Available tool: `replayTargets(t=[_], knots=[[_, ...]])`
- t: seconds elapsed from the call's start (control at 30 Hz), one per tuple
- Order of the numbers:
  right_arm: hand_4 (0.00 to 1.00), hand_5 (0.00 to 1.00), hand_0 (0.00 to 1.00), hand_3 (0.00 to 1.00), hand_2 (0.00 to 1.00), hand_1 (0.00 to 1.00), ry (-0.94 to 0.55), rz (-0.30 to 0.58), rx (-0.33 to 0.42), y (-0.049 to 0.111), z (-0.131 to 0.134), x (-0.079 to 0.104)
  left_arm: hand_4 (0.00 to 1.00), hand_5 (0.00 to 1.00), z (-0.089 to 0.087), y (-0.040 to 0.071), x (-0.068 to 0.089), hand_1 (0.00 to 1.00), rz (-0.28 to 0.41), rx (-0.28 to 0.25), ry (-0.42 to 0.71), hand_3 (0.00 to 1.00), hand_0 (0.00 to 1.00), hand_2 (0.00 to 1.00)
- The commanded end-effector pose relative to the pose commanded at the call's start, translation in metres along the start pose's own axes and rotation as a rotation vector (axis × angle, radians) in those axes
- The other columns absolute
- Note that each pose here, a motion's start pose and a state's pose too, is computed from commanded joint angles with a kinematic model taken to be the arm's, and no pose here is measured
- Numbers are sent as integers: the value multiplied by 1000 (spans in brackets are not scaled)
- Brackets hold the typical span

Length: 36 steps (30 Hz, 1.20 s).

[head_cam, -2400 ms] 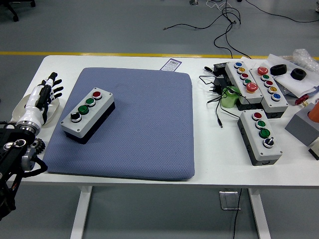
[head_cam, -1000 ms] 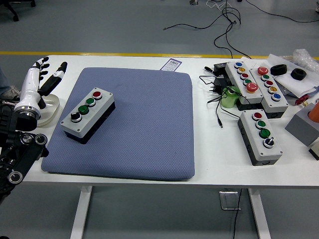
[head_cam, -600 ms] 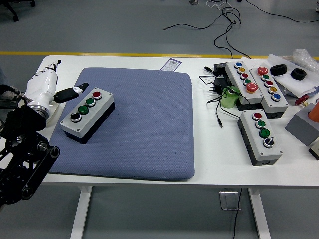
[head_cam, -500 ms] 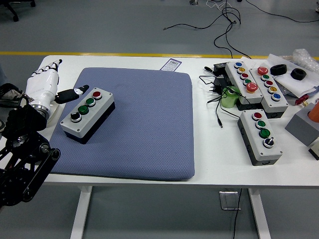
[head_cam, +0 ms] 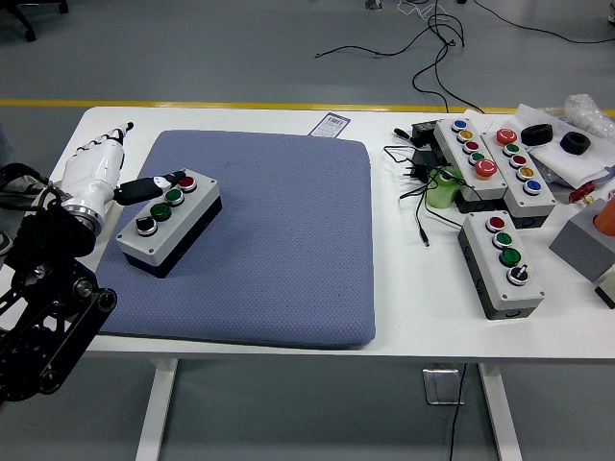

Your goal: Pick up the button,place it on the desk,press the button,press the button

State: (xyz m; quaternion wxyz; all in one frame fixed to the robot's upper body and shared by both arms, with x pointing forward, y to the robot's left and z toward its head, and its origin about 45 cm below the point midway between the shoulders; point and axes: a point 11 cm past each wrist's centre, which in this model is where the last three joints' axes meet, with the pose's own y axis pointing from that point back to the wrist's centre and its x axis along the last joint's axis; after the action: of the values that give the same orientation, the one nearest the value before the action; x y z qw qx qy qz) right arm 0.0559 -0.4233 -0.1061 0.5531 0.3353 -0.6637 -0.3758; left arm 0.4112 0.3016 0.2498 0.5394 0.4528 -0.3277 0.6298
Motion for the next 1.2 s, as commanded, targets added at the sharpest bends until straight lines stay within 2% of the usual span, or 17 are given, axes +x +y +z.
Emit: replayTargets(t=[0.33, 1.2], knots=[[316, 139, 547, 622, 709, 658, 0, 0, 23, 1, -13, -1, 987, 765, -16, 3, 14, 977, 43, 43, 5, 998, 929, 998], [315, 137, 546, 622, 708, 659, 6, -1, 30, 2, -17, -2, 983, 746, -16, 2, 23, 978, 62, 46, -9, 998, 928, 998]])
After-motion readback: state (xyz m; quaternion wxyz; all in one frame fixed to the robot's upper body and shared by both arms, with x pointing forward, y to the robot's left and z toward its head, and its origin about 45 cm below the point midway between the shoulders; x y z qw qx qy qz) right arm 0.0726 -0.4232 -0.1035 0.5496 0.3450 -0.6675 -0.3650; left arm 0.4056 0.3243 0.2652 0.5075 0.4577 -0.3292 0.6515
